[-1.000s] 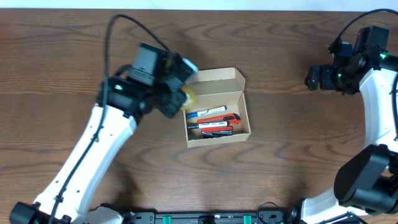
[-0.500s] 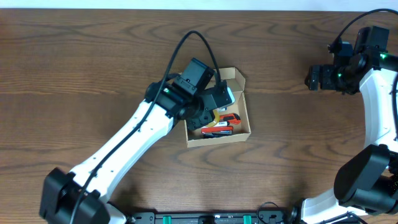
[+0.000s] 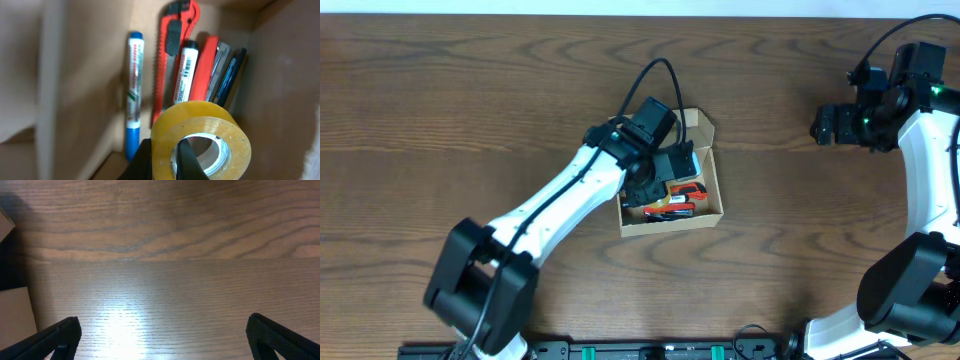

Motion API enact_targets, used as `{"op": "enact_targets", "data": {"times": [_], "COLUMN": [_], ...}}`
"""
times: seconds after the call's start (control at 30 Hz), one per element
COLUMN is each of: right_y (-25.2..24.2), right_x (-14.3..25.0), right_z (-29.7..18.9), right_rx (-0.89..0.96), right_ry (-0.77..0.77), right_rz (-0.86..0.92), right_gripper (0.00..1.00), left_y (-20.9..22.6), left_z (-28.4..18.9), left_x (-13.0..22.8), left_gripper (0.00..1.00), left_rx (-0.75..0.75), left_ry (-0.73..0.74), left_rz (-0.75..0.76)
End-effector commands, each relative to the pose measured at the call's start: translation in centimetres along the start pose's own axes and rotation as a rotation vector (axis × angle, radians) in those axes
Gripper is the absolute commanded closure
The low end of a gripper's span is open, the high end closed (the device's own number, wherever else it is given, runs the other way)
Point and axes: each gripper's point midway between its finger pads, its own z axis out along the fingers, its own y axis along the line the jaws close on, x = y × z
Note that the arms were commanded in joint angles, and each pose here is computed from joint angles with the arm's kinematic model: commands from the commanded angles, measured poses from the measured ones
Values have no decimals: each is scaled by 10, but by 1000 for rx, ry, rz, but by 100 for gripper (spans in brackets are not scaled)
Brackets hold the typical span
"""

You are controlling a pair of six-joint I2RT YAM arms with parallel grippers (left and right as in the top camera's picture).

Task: Pack container
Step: 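Carry the tape roll into the box and release it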

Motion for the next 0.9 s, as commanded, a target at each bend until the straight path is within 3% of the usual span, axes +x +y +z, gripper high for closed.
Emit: {"op": "enact_targets", "data": {"times": [0.0,0.27,0.33,0.43,0.47,0.5,0.53,0.87], "right_y": [-3,-3,-3,-3,-3,-3,-3,-3], "right_x": [2,3,3,2,2,2,2,2], "right_z": [1,1,1,1,1,1,1,1], "right_rx": [4,3,3,3,3,3,3,4], "right_ry": [5,9,8,8,7,7,7,4], "right_rz": [18,18,18,18,18,18,18,17], "right_gripper": [1,1,1,1,1,1,1,1], "left_y": [0,-4,-5,-6,-5,-3,-1,31], "left_z": [15,45,48,47,46,46,45,-3], "left_x": [1,17,21,22,21,21,22,-2], "left_gripper": [94,89,72,68,56,34,29,27], "left_rx": [28,75,79,80,75,68,53,-91], "left_ry": [21,99,116,120,119,122,129,102], "left_rz": [1,-49,-64,-67,-72,-78,-86,-83]}}
